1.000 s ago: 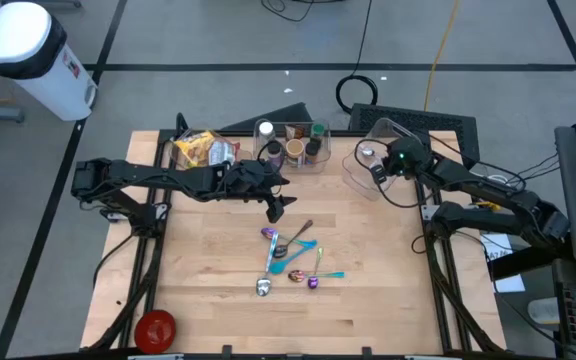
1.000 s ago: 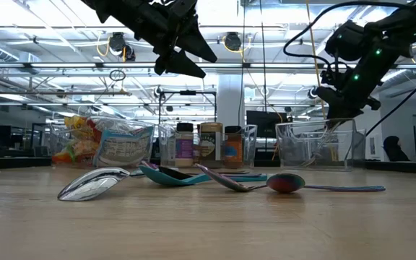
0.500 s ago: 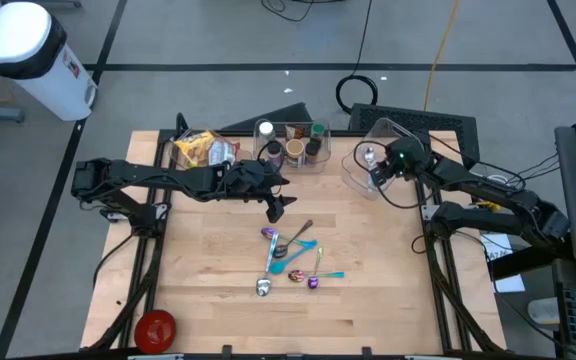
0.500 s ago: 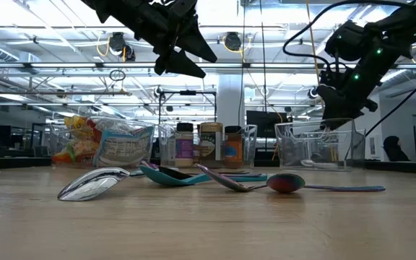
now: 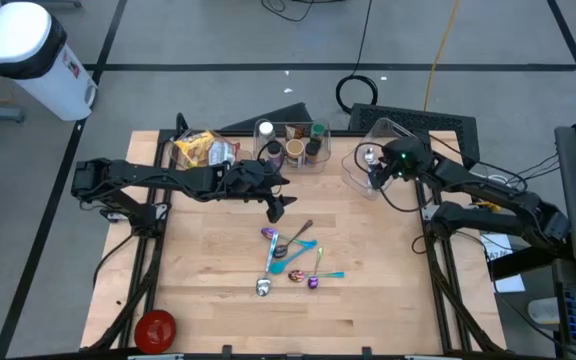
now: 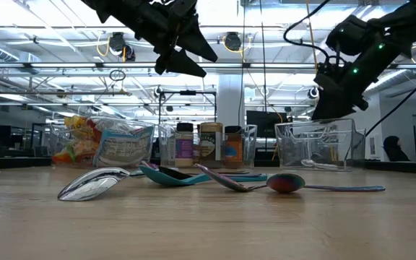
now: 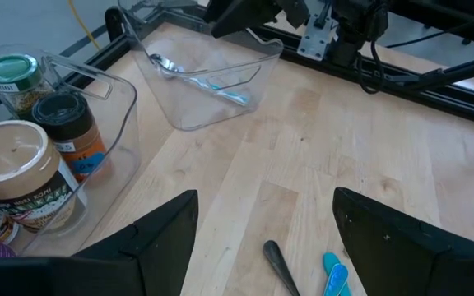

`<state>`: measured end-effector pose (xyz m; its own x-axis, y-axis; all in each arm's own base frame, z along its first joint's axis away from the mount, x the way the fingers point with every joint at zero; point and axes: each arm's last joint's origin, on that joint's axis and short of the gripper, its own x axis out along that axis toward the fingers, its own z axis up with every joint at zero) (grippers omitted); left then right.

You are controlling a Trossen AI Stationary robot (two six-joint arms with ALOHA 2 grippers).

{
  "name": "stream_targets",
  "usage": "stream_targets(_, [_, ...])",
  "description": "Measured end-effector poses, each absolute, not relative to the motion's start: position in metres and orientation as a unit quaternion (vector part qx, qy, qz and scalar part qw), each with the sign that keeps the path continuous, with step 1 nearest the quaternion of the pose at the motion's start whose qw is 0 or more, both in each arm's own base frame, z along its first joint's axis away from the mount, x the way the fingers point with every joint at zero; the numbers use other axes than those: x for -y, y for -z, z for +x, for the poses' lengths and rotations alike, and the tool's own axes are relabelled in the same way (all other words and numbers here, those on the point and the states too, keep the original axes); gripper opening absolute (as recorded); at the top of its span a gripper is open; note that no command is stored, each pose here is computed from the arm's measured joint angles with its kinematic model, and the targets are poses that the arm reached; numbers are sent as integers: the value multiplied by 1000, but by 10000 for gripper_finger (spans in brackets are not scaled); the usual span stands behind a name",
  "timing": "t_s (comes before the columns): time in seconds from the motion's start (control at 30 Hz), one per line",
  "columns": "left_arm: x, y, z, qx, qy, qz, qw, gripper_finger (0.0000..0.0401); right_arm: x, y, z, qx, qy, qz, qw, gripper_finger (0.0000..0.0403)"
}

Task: Pick & Place Food Item
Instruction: Put the middle violet spoon into the right transparent bin

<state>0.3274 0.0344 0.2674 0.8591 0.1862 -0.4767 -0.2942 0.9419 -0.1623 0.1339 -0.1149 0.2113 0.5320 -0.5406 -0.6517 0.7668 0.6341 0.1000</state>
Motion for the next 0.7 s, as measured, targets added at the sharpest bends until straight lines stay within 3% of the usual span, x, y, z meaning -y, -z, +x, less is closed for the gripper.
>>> stream_targets(0.3, [-34,-268,328,-233,-126,-117,957,285,96,-233,133,-232,342,156,897,183])
stream_targets(0.57, [-34,-268,328,-229,-126,-119,958,285,65,-244,158,-188,133,142,963,182])
stream_targets(0.7, [-34,-268,328,-229,-126,-119,958,285,47,-248,174,-165,62,89,980,182])
